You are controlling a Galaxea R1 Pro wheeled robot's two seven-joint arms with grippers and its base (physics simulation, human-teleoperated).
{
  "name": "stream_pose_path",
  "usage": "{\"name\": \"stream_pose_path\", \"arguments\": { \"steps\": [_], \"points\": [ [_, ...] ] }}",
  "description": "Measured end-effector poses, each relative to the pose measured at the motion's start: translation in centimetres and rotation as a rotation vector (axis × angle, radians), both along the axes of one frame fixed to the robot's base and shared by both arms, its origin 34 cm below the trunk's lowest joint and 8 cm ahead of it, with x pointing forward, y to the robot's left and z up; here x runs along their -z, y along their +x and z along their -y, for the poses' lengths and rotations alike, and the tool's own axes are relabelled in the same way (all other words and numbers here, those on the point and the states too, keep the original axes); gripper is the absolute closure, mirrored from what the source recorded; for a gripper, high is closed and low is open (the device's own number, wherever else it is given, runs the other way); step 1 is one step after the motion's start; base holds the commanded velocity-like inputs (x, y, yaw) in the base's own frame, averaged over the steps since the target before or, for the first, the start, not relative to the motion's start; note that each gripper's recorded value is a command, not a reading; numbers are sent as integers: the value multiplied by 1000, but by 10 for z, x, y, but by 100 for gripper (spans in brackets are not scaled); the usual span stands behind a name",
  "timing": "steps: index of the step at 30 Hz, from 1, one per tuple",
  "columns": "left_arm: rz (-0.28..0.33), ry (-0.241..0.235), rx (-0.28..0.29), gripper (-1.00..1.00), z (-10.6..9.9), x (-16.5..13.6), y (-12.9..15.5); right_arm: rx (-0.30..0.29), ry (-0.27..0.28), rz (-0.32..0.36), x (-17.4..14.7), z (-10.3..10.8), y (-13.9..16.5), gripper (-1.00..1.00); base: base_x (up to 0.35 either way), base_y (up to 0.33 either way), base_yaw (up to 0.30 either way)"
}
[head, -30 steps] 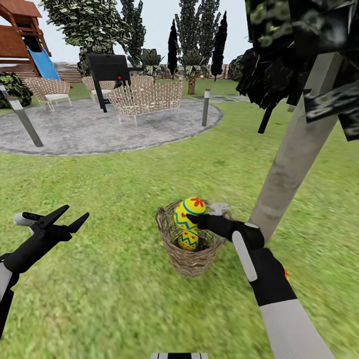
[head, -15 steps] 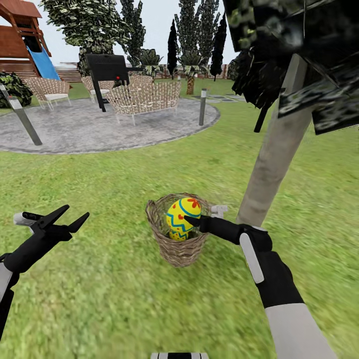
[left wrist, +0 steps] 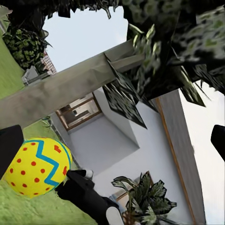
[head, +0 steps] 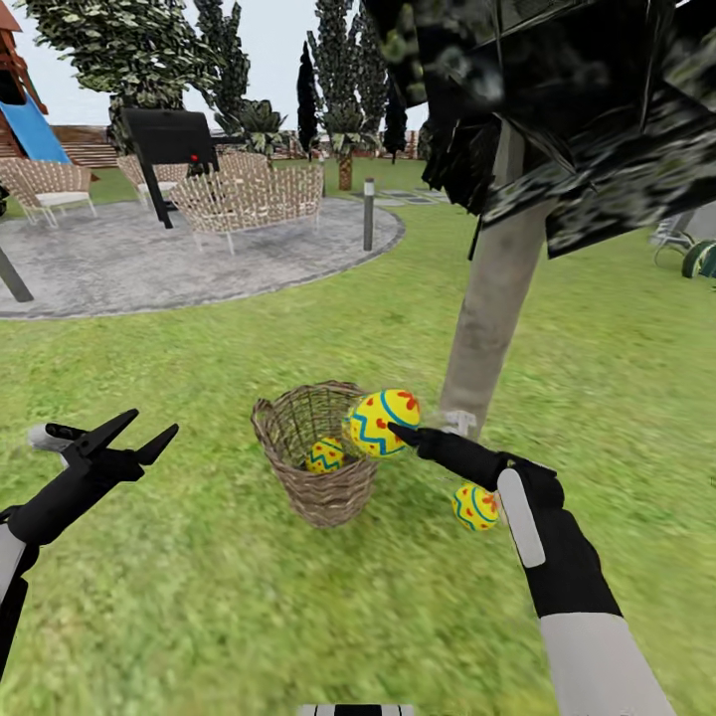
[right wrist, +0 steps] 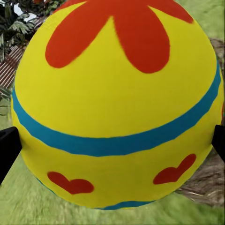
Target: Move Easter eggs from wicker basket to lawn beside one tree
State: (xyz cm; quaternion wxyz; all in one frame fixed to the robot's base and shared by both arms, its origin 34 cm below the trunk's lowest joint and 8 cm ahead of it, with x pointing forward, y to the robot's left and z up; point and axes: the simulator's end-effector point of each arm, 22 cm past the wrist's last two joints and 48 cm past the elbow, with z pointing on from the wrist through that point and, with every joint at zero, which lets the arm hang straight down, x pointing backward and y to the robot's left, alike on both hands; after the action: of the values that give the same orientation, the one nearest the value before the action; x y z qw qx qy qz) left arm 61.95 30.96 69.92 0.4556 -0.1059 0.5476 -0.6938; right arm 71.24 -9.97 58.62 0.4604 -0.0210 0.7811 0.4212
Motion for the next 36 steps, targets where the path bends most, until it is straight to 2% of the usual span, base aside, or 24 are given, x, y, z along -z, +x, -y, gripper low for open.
{"name": "stream_pose_path", "arguments": {
  "steps": [2,4,6,8,11,15,17,19,23,24,25,26,28,30,31,33,36],
  "points": [
    [-1,2,-1,-100,1,0,0,30,9,-6,2,13,2,100,0,0,-286],
    [-4,-3,0,-100,4,2,1,41,-10,-11,8,27,0,100,0,0,-286],
    [-5,-10,3,-100,8,3,1,41,23,-5,3,42,-2,100,0,0,-286],
    [-7,-18,13,-100,14,4,1,79,36,-17,8,69,-4,100,0,0,-286],
    [-19,-9,60,-100,33,8,-1,100,41,-22,10,79,-4,100,0,0,-286],
    [-19,-9,70,-100,37,8,-1,154,30,-37,17,99,-1,100,0,0,-286],
    [-20,-6,89,-100,45,9,-3,212,-64,-69,35,115,2,100,0,0,-286],
    [-15,-4,108,-100,53,7,-5,334,-195,-125,58,148,8,100,0,-27,-286],
    [-14,-36,132,-100,70,7,-6,512,-362,-200,81,198,8,100,0,-254,-286],
    [12,-24,161,-100,82,-2,-11,616,-537,-212,91,234,5,100,0,-308,-286],
    [29,-13,184,-100,91,-8,-15,673,-632,-207,93,253,3,100,0,-309,-270],
    [31,-6,202,-100,99,-8,-17,694,-673,-201,93,261,2,100,0,-311,-129],
    [31,-3,216,-100,105,-8,-19,703,-697,-197,92,264,1,100,0,-311,-47],
    [30,-9,223,-100,109,-8,-19,660,-724,-174,91,246,6,100,0,-227,62],
    [31,-23,227,-100,113,-8,-20,625,-754,-154,91,229,8,100,0,-60,226],
    [32,-33,229,-100,116,-9,-20,612,-785,-143,92,220,9,100,0,-17,270],
    [33,-37,229,-100,117,-9,-20,599,-793,-149,100,215,8,100,0,-3,285]
  ]
}}
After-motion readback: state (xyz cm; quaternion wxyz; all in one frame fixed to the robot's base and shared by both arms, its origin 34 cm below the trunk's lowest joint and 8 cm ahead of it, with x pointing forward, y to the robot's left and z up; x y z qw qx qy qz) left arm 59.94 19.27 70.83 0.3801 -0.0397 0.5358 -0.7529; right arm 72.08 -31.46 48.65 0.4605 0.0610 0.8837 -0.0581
